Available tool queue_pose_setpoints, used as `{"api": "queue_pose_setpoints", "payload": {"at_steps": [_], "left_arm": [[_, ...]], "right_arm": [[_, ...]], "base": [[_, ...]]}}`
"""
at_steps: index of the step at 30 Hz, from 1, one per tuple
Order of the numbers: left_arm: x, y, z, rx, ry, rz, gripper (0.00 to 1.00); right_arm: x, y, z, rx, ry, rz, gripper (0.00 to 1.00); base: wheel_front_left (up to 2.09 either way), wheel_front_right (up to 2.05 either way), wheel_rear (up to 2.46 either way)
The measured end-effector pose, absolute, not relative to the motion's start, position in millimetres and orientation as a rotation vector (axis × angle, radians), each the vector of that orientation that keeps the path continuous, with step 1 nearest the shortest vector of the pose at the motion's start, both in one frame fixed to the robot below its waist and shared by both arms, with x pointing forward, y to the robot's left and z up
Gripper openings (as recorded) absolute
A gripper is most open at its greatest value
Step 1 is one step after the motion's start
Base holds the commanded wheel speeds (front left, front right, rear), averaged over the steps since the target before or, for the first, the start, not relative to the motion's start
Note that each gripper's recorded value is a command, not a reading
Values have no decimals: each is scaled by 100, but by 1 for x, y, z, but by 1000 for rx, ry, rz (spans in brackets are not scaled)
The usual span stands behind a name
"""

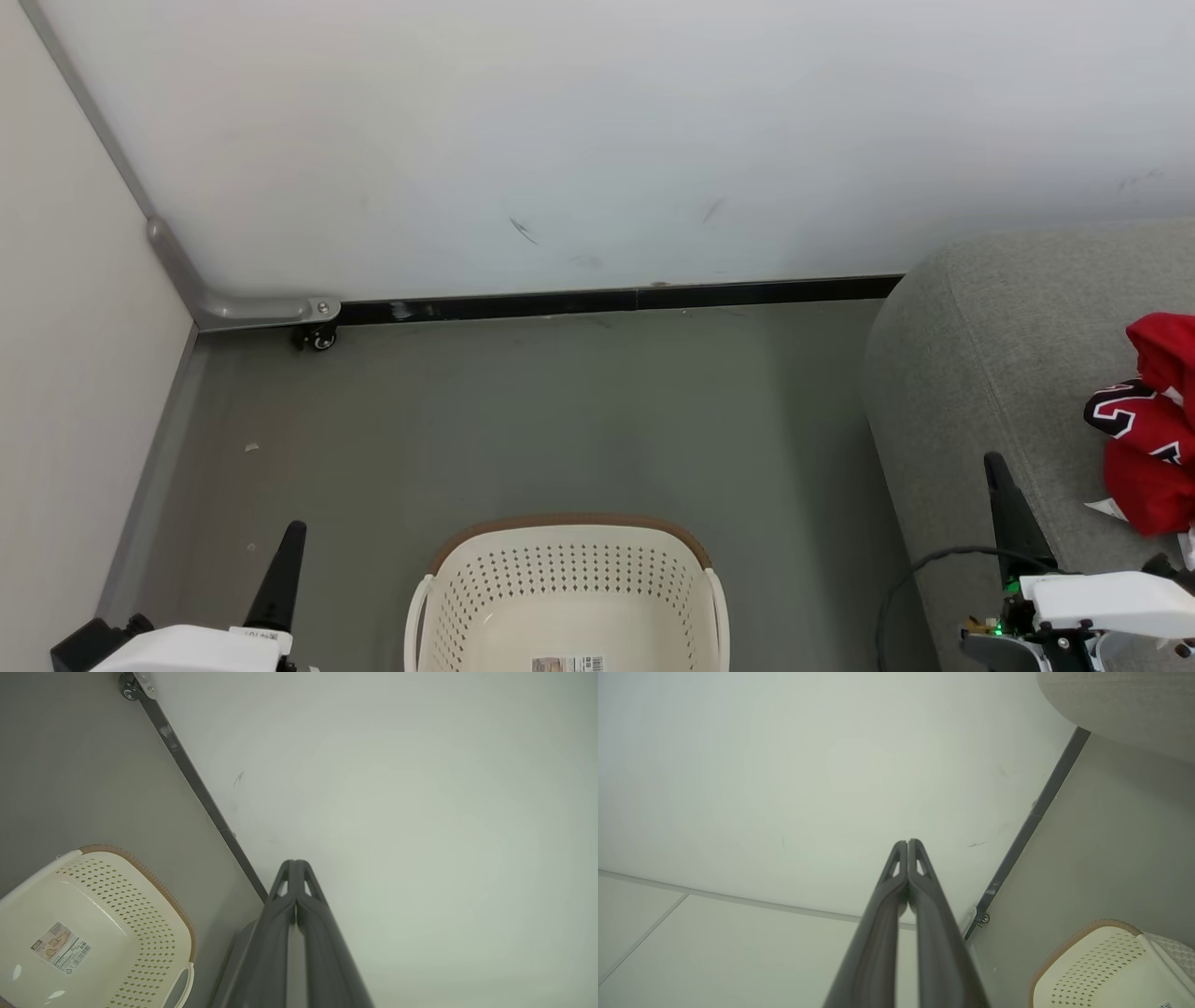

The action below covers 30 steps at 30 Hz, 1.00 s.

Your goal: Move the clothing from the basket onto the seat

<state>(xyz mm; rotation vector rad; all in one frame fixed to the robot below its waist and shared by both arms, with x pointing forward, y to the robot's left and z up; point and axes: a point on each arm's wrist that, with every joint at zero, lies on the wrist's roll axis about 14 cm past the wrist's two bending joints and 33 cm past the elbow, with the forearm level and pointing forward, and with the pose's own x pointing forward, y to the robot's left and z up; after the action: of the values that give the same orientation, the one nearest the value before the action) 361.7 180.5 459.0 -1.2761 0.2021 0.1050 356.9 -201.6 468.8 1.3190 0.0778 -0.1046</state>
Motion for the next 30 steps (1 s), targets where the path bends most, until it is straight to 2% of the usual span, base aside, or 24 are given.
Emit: {"api": "queue_pose_setpoints", "payload": {"at_steps": [22,30], "left_arm": [[372,190,476,-1564,99,68,0],[373,189,478,-1575,90,63,0]], "right_arm": [[373,-205,480,1571,39,-93,0],[373,-206,480,1584,35,-94,0]], "base": [[0,0,0],[0,0,0]]}}
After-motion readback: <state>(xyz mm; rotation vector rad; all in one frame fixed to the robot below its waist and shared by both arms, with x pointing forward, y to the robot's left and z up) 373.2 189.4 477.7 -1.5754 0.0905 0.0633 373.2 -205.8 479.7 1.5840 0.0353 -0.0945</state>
